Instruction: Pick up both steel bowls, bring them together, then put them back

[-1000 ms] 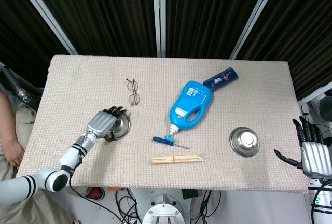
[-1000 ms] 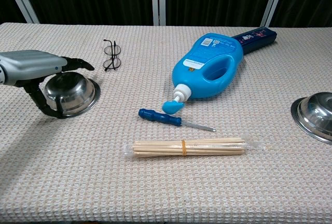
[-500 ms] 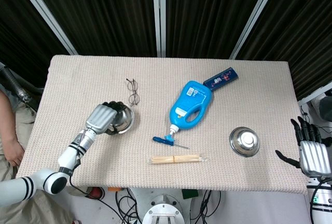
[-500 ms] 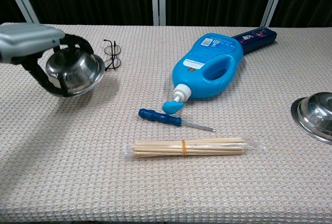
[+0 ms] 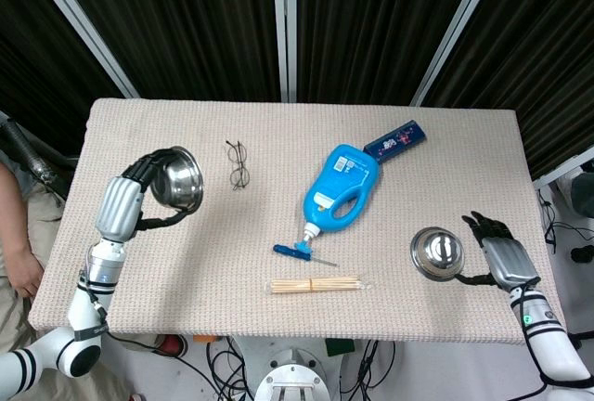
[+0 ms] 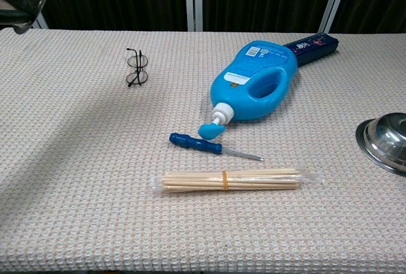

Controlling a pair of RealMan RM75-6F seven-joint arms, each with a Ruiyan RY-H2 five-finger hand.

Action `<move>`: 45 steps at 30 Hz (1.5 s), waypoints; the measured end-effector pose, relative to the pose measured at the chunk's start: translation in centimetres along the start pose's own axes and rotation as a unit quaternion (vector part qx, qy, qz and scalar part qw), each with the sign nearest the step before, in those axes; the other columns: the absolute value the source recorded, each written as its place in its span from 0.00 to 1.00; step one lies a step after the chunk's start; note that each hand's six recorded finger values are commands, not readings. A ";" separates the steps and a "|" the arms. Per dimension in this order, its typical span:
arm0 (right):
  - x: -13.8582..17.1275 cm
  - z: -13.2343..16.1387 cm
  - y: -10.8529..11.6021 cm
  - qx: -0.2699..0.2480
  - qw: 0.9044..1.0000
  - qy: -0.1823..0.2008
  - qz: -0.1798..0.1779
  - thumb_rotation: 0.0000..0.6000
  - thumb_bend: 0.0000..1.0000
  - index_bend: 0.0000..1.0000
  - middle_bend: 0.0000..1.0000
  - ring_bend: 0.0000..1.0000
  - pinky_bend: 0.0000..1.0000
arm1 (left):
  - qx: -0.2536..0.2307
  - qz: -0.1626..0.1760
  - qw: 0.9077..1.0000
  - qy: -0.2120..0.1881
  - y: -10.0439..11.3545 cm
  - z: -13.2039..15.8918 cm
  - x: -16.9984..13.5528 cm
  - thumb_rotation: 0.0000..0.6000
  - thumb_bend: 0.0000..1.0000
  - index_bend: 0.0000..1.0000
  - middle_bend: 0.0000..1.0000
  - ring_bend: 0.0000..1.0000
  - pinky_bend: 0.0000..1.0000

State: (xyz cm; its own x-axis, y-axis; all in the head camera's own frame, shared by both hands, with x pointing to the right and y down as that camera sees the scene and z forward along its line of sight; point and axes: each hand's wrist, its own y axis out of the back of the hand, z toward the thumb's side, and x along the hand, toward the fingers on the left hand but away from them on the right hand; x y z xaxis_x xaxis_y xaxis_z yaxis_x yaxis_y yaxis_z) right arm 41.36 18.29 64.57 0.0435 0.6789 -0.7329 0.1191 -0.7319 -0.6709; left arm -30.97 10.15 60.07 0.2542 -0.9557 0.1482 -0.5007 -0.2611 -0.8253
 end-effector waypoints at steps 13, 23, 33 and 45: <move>-3.2 2.9 -1.3 0.027 0.996 0.029 0.075 0.89 0.08 0.00 0.00 0.00 0.00 | 0.003 -0.004 1.000 -0.003 -0.7 -0.1 0.4 1.00 0.18 0.64 0.60 0.51 0.72; -3.0 3.2 -2.6 0.055 0.994 0.020 0.094 0.90 0.01 0.00 0.00 0.00 0.00 | 0.003 -0.008 1.000 -0.007 -0.9 0.0 0.5 1.00 0.18 0.63 0.59 0.51 0.72; -3.7 3.3 -3.5 0.077 0.993 0.014 0.093 1.00 0.05 0.00 0.11 0.09 0.19 | 0.010 -0.014 1.000 -0.007 -1.4 0.0 0.6 1.00 0.18 0.63 0.59 0.51 0.72; -3.9 3.3 -2.3 0.072 0.996 0.007 0.042 1.00 0.17 0.56 0.46 0.39 0.27 | 0.009 -0.004 1.000 -0.006 -1.0 -0.1 0.6 1.00 0.18 0.63 0.59 0.51 0.72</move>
State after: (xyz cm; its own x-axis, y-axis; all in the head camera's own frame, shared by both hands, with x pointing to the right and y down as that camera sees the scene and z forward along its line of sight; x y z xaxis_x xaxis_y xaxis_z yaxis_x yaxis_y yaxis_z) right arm 37.69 17.11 68.59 0.0608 0.6151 -0.7861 -0.0296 -0.7861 -0.6174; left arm -30.39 9.81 60.98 0.2689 -0.9517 0.1484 -0.4840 -0.2667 -0.8335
